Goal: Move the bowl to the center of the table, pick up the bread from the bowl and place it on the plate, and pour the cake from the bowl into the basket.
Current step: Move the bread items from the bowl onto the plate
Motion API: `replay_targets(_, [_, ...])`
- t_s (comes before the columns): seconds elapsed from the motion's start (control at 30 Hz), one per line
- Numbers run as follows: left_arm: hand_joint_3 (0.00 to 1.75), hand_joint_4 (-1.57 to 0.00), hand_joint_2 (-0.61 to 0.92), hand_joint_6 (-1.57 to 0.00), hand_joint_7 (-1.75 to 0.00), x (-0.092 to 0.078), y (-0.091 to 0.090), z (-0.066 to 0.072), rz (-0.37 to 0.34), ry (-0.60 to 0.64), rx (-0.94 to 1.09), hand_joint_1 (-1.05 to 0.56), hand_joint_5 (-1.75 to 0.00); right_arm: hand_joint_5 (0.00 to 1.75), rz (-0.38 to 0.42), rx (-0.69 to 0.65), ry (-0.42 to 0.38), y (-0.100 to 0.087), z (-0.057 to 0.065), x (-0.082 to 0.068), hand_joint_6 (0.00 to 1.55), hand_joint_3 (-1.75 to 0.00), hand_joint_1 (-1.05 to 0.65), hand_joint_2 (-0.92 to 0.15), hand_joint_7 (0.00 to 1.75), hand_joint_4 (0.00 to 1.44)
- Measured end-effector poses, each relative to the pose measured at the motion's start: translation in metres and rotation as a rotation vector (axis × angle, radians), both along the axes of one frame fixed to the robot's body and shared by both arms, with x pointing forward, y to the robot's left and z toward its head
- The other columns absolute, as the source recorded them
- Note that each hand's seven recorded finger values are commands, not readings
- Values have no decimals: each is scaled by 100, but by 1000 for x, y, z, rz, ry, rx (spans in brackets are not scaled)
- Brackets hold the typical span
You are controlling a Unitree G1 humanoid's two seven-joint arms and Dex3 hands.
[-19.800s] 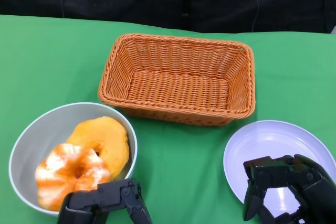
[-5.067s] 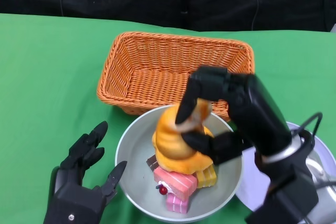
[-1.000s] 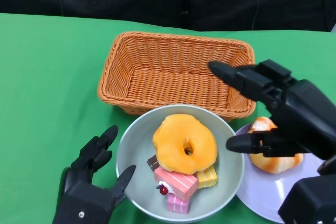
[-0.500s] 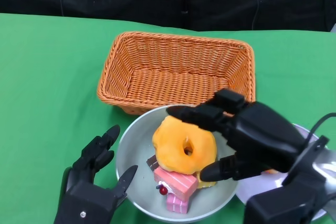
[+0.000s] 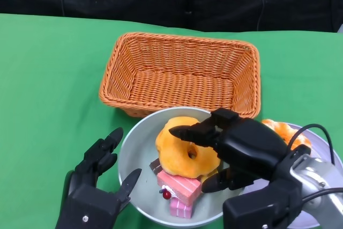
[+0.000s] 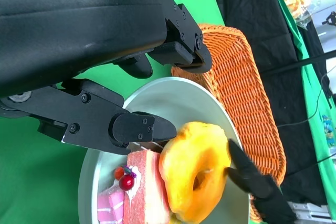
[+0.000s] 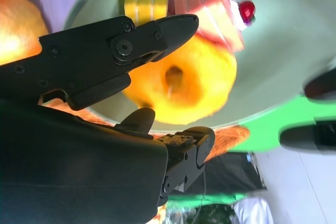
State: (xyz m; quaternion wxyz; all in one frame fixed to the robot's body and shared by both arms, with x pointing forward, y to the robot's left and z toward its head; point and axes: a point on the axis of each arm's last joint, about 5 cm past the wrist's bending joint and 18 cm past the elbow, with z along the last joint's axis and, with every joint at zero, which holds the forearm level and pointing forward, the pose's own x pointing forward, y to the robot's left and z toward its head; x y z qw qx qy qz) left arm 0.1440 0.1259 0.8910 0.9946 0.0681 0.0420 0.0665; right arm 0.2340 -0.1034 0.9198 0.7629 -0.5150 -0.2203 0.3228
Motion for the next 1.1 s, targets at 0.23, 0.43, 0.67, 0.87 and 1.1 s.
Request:
replay_targets(0.23, [30,-7,92,-46,-1,0,-1,0,-2,0,-2,-25,-84,67,-19,-30,-38,8,-7,5,20,-1,-51,-91,13,0])
replay_targets(0.43, [30,-7,92,-46,0,1,-2,0,-4,-1,-5,-25,-84,56,-16,-35,-51,12,-13,8,46,-4,-41,-92,10,30])
replay_targets(0.67, [31,-7,92,-45,0,1,-3,0,-6,-2,-8,-25,-84,54,-6,87,-94,13,-23,8,94,-10,-16,-92,13,84])
replay_targets(0.87, [30,-7,92,-46,-1,2,-3,0,-6,-4,-11,-26,-85,163,24,273,-171,14,-30,5,93,-128,-16,-42,139,102])
replay_targets(1.1, [29,-7,92,-47,-1,2,-4,1,-6,-6,-14,-25,-86,175,45,457,-259,14,-35,1,80,-147,-19,-35,174,104])
